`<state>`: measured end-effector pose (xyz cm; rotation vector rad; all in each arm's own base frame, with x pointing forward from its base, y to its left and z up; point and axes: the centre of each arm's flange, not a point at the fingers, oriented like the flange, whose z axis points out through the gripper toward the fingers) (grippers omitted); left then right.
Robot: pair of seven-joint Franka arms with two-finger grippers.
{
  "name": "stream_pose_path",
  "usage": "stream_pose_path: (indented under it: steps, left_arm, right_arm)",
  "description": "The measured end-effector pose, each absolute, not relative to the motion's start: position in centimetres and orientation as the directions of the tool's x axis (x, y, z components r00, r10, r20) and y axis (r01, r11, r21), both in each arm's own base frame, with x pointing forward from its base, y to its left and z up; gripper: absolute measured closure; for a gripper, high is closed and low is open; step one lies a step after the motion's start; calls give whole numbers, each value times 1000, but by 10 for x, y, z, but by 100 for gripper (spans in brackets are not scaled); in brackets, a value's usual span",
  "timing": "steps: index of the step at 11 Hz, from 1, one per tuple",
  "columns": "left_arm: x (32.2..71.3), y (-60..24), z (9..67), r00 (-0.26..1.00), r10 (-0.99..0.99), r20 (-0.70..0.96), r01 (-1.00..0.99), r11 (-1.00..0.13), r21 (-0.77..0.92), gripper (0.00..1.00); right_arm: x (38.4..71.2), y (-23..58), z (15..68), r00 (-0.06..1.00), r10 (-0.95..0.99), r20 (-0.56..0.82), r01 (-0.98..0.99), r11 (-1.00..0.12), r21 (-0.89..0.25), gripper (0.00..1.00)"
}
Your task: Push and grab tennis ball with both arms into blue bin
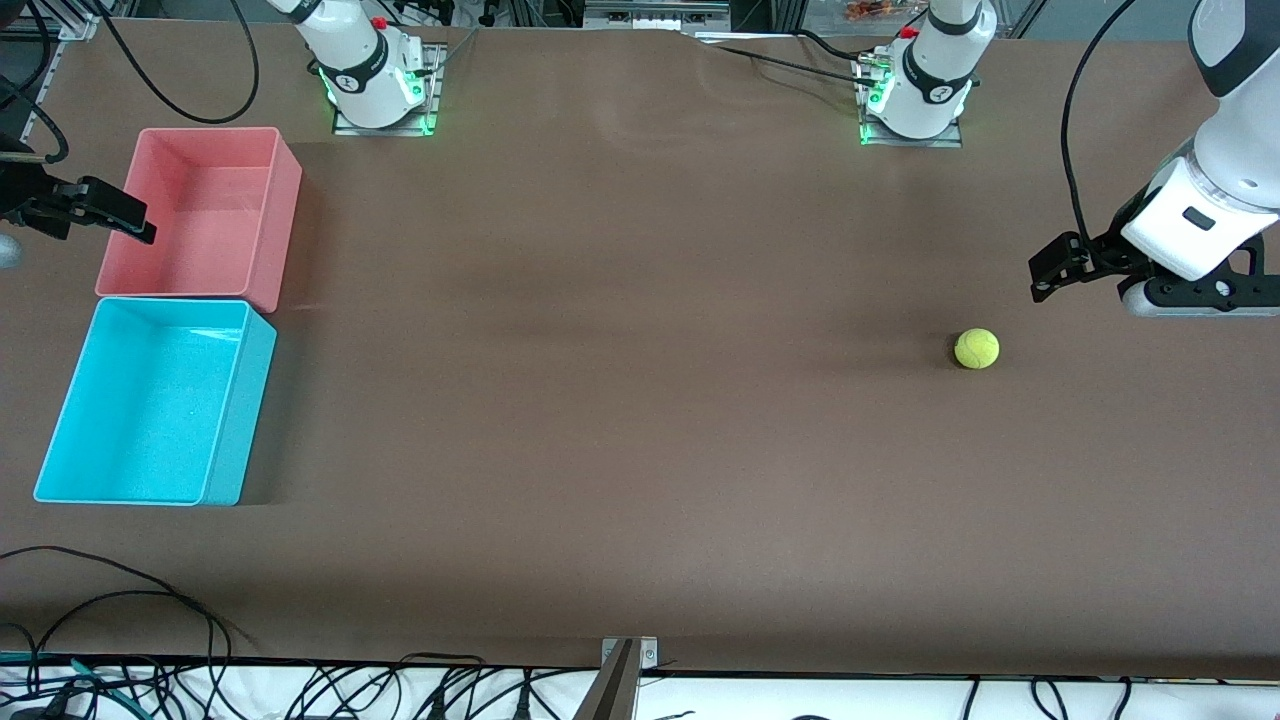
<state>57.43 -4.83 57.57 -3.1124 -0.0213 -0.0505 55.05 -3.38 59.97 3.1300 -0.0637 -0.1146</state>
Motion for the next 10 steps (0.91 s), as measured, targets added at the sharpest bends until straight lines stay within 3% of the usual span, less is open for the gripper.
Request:
stream_pose_path:
  steps: [10]
  left_arm:
    - [576,-46,575,994,107,20,108,-994,-27,0]
  right_arm:
    - [550,-36,600,996,-44,-73,-44,-999,10,0]
